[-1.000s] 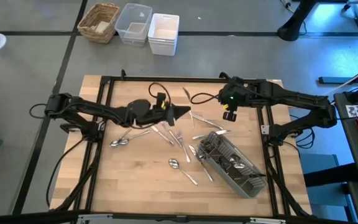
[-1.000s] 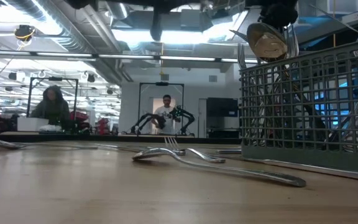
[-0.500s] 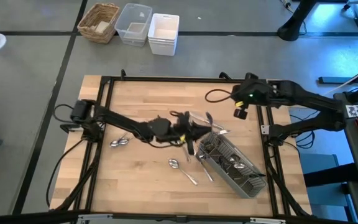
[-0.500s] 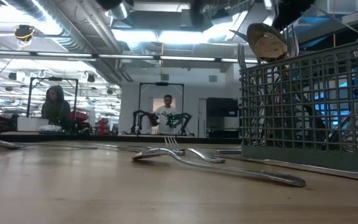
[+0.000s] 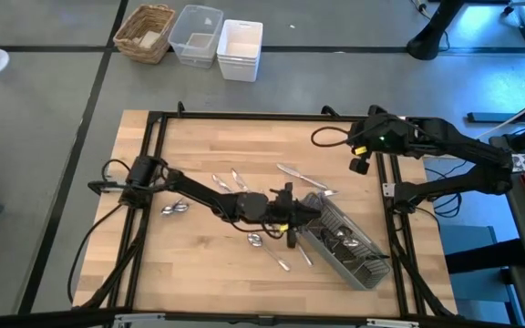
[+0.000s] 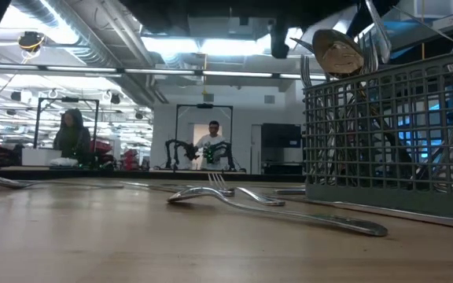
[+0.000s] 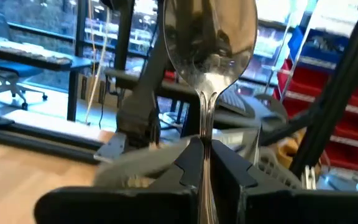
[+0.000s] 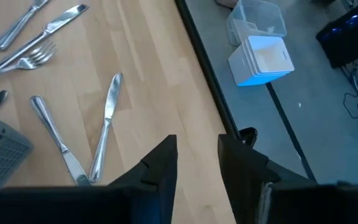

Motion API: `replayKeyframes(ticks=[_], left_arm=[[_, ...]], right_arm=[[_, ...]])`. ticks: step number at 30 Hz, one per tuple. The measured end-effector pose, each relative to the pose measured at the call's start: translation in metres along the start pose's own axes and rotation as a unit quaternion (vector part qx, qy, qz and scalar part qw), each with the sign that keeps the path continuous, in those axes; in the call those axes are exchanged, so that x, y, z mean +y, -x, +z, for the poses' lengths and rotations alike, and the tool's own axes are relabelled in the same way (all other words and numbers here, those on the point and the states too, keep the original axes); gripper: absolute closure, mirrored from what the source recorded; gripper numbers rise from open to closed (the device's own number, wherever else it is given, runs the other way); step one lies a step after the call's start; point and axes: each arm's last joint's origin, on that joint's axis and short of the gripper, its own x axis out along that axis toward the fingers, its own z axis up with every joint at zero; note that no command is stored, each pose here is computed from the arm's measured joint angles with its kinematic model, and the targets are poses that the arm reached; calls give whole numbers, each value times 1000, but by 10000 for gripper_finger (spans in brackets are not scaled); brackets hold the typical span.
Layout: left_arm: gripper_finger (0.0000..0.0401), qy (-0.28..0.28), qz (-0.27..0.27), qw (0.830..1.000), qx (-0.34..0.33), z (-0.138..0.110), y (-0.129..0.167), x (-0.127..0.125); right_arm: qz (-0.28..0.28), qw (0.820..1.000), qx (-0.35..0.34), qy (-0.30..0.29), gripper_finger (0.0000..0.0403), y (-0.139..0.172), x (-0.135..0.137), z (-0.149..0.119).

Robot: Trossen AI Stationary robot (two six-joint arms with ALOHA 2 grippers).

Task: Sort silverware
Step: Put the silver spoon into the gray silverware basket, then put the silver table knife into the gray silverware basket

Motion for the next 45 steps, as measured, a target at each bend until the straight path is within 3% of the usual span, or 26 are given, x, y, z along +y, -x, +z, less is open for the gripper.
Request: replayKeyframes(ticks=[6, 12, 19, 23, 28, 34, 40, 45], left_arm=[[386, 0, 2, 1000, 23, -14, -2, -1], [342, 46, 19, 998, 27, -13, -2, 1], [290, 12, 19, 999, 37, -16, -1, 1], [285, -25, 17, 999, 29, -10, -1, 1], [294, -92, 13, 996, -5, 22, 6, -2], [304, -148, 35, 988, -28, 73, 19, 10], [306, -103, 95, 987, 76, 120, 52, 46], [306, -73, 163, 968, 177, 139, 84, 85]], right_arm=[[13, 1000, -1, 1, 284, 0, 1, 0], [13, 1000, -1, 1, 284, 0, 1, 0], [16, 1000, -1, -20, 284, 0, 1, 0], [81, 995, 10, -51, 284, 0, 5, -2], [170, 981, 45, -82, 284, -7, 14, -4], [182, 976, 101, -67, 284, -36, 26, -12], [198, 962, 166, -87, 284, -75, 25, -22], [216, 951, 184, -125, 284, -104, 20, -32]])
